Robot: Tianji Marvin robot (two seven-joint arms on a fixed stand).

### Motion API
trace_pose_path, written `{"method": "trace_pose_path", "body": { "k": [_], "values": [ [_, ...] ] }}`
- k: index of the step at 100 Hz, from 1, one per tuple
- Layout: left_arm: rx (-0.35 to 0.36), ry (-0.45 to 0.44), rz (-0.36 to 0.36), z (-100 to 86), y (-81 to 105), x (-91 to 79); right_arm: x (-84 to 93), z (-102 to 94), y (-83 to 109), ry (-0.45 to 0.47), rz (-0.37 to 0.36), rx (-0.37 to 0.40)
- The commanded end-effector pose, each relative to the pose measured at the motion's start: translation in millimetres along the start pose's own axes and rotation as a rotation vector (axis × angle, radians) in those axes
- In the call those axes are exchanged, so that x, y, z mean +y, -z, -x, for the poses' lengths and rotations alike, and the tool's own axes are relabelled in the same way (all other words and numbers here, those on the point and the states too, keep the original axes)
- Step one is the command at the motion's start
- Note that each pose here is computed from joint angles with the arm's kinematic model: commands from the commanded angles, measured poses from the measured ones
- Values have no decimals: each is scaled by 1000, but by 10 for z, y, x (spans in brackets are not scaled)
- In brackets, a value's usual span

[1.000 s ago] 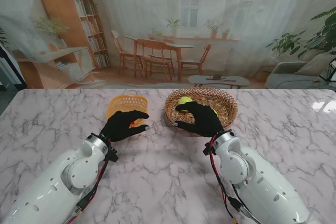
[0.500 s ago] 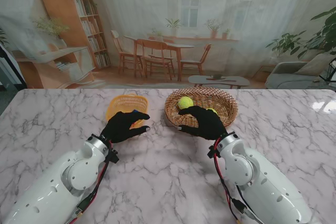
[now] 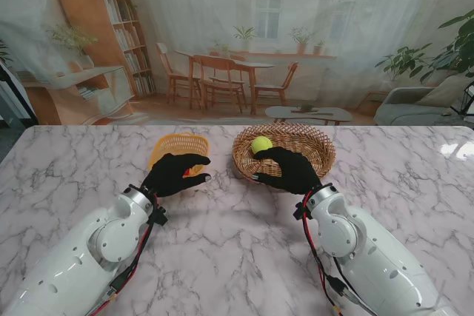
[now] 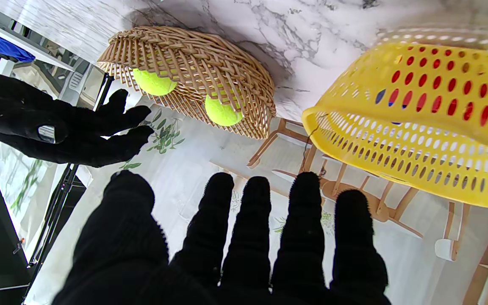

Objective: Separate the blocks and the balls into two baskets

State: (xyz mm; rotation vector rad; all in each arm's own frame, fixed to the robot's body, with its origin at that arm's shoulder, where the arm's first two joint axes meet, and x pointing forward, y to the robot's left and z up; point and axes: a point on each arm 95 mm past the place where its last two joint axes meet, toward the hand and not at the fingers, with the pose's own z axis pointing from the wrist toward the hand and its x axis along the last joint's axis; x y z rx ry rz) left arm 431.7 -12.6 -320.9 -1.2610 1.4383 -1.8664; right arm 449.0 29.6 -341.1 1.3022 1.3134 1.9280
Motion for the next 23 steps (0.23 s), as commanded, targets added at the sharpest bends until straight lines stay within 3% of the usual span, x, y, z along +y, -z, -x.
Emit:
{"method": "trace_pose_path", "body": {
  "k": [1, 23],
  "values": [
    [-1, 3, 11, 13, -8, 17, -14, 9, -6, 2, -1, -7],
    [1, 1, 11, 15, 6, 7, -35, 9, 5, 6, -6, -3]
  ]
}}
